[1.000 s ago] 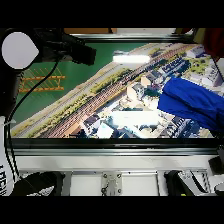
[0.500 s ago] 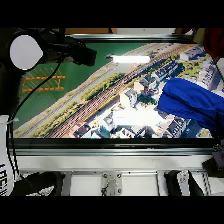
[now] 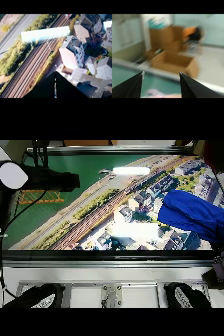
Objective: Fold the clothes and pants, and hang the long-sleeved shirts on hangers.
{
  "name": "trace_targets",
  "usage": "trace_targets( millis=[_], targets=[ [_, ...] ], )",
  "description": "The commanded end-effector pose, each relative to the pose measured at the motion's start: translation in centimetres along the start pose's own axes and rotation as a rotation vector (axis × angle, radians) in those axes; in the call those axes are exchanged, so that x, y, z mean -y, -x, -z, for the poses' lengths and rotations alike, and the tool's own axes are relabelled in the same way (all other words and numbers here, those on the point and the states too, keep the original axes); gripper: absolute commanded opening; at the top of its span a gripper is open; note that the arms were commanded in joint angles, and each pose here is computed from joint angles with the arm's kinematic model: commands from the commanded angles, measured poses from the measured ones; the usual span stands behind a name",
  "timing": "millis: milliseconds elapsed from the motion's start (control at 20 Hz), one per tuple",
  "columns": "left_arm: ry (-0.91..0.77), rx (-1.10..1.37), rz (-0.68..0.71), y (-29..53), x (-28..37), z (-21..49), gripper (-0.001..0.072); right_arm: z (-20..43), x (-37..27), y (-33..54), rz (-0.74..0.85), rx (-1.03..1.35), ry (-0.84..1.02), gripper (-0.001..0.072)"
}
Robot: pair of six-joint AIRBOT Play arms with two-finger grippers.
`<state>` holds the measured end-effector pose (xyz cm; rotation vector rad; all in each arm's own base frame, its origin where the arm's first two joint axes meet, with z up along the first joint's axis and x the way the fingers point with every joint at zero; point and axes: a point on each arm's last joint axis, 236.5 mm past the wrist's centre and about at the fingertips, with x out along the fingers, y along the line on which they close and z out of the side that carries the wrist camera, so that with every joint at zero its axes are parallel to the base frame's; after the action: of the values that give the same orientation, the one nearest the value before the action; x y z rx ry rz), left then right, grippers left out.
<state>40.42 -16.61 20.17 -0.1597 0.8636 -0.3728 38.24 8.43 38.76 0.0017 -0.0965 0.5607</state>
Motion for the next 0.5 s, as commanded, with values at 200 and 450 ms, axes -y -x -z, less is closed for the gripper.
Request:
trace_targets(
  millis=[200,450],
  targets=[
    [0.026,-0.043,0.04,-0.7,-0.2,5.7,0.0012,17.7,-17.0,-4.0,-0.528,-0.408,-0.113,0.0484],
    [-0.01,-0.057,0.07,-0.8,1.6,6.6,0.0012,19.3,-17.9,-4.7,-0.555,-0.439,-0.149,0.0469]
  ],
)
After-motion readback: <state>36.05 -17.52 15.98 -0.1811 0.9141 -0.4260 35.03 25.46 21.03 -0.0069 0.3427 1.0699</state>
